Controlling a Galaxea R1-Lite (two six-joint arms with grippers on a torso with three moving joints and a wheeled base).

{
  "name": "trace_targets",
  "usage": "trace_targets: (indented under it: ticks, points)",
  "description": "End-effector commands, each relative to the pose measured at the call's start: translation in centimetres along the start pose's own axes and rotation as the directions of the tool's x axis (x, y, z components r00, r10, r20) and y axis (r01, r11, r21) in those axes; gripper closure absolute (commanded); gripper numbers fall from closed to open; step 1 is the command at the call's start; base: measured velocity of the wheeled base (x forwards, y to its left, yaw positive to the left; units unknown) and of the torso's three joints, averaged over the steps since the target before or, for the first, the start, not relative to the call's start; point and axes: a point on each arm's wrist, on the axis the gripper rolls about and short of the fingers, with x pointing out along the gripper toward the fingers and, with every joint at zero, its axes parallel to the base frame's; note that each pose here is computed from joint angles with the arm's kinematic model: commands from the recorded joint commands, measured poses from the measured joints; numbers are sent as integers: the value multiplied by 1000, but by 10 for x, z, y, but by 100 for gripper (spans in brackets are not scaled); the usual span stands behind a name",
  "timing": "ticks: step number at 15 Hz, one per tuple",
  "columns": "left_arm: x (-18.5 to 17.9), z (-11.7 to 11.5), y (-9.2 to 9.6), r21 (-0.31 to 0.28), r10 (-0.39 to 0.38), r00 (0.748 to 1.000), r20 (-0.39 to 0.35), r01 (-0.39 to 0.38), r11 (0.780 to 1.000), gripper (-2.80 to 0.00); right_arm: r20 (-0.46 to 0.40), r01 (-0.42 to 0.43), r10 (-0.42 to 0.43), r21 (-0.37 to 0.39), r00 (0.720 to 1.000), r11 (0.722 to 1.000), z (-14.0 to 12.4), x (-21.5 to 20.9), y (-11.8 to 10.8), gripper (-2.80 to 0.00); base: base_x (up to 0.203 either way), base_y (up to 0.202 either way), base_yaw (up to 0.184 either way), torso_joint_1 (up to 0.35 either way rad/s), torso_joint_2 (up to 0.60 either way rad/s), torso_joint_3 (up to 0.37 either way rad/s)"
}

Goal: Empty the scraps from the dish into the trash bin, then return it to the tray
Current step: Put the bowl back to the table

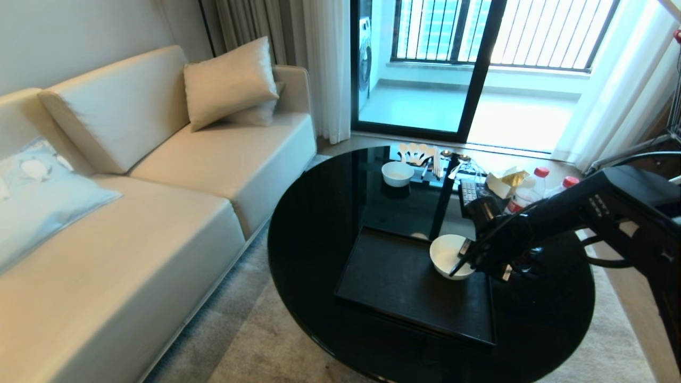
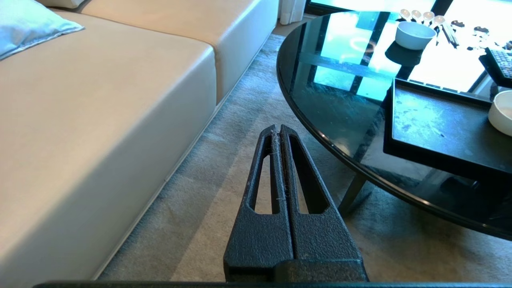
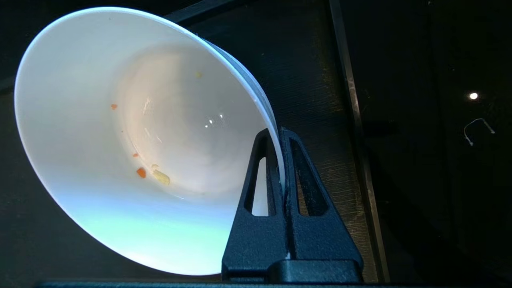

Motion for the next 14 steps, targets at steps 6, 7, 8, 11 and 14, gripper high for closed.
trace_targets:
  ticks: [6, 7, 8, 11, 14]
  points:
    - [0, 0, 0, -1, 0, 1000, 1, 0, 1000, 0, -36, -20, 20, -1, 999, 1000, -3, -2, 0, 0, 0, 0, 0, 0, 0, 0]
    - [0, 0, 0, -1, 0, 1000, 1, 0, 1000, 0, -39, -18, 18, -2, 999, 1000, -3, -2, 0, 0, 0, 0, 0, 0, 0, 0]
    - [0, 0, 0, -1, 0, 1000, 1, 0, 1000, 0, -36, -21, 21, -2, 999, 1000, -2, -5, 1, 0, 0, 0, 0, 0, 0, 0]
    - [0, 0, 0, -1, 0, 1000, 1, 0, 1000, 0, -33, -27, 27, -2, 999, 1000, -1, -10, 1, 0, 0, 0, 0, 0, 0, 0]
    - [0, 0, 0, -1, 0, 1000, 1, 0, 1000, 0, -40, -23, 23, -3, 999, 1000, -3, -13, -1, 0, 0, 0, 0, 0, 0, 0]
